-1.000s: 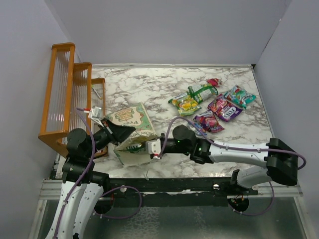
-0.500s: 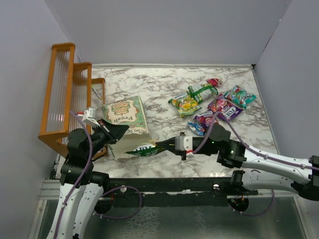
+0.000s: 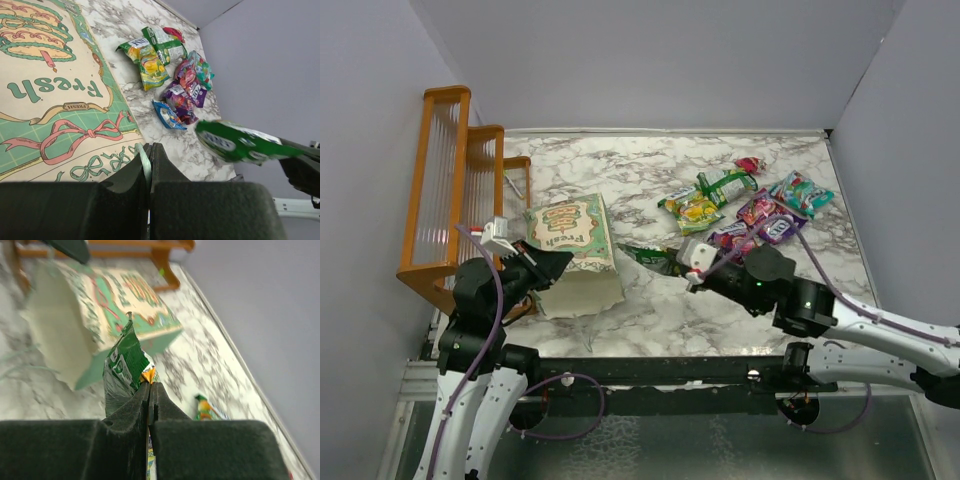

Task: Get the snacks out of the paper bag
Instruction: Place the snack at the center of the board.

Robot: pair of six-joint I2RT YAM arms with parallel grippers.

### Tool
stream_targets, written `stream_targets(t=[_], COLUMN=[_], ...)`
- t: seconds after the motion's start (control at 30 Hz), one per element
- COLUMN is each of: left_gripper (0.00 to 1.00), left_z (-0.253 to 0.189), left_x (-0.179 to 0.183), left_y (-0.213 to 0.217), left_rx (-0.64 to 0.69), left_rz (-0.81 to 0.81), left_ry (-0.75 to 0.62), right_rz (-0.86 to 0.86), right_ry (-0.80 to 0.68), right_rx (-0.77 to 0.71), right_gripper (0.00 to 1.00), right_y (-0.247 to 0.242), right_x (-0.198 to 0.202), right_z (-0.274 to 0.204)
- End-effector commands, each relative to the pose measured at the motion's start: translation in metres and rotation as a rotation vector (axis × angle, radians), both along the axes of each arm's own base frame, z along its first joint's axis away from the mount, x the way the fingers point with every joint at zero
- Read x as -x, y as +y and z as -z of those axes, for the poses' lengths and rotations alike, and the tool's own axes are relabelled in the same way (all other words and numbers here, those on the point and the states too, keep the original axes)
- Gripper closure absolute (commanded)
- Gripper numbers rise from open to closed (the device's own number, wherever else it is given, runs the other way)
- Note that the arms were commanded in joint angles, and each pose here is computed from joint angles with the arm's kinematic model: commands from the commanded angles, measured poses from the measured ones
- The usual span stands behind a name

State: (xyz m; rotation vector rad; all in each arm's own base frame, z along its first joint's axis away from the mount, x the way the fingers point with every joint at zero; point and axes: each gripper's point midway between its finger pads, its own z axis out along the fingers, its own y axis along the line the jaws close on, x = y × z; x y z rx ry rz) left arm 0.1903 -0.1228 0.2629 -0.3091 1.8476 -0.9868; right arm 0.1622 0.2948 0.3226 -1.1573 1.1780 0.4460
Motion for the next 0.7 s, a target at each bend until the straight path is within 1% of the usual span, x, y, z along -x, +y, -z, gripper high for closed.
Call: stream_targets(t=[0.0,0.07,0.13,0.23,0.33,0.43,0.5,0.57,0.67], left_gripper=[1.0,1.0,1.0,1.0,1.0,1.0,1.0,1.0,1.0], left_z=[-0.012,-0.014,-0.016,-0.021,-0.027,-0.036,-0.042,-0.049,-0.063], left_x=[0.003,0.005,0.006,0.009,0.011,0.014,0.015,0.016,0.016], left_y=[0.004,0.003,0.002,0.0,-0.003,-0.009,-0.013,-0.018,-0.025], left_rx=[-0.018,-0.016,-0.01,0.002,0.015,0.027,0.036,0.052,0.085], left_rz=[-0.013,-0.007,0.001,0.014,0.035,0.072,0.103,0.133,0.17], left_ry=[-0.032,-0.036,-0.039,-0.046,-0.058,-0.073,-0.077,-0.086,-0.105], right_rz=[0.302,0.318,0.356,0.418,0.464,0.6,0.619,0.587,0.584], right_ry=[0.004,0.062,0.086,0.124,0.153,0.198,0.212,0.236,0.299], right_rx=[0.135,0.137,0.157,0.253,0.327,0.429,0.478,0.475,0.458], right_gripper=[0.99,0.99,0.99,0.99,0.99,0.99,0.99,0.99,0.99], right_y=[-0.017,-0.019,-0.019,-0.018,-0.012,-0.019,-0.015,-0.003,0.01], right_x=[-0.06,-0.088,-0.116,-0.152,-0.18,-0.207,-0.215,-0.217,-0.221], right_z=[0.035,0.054,0.074,0.114,0.149,0.182,0.196,0.206,0.218])
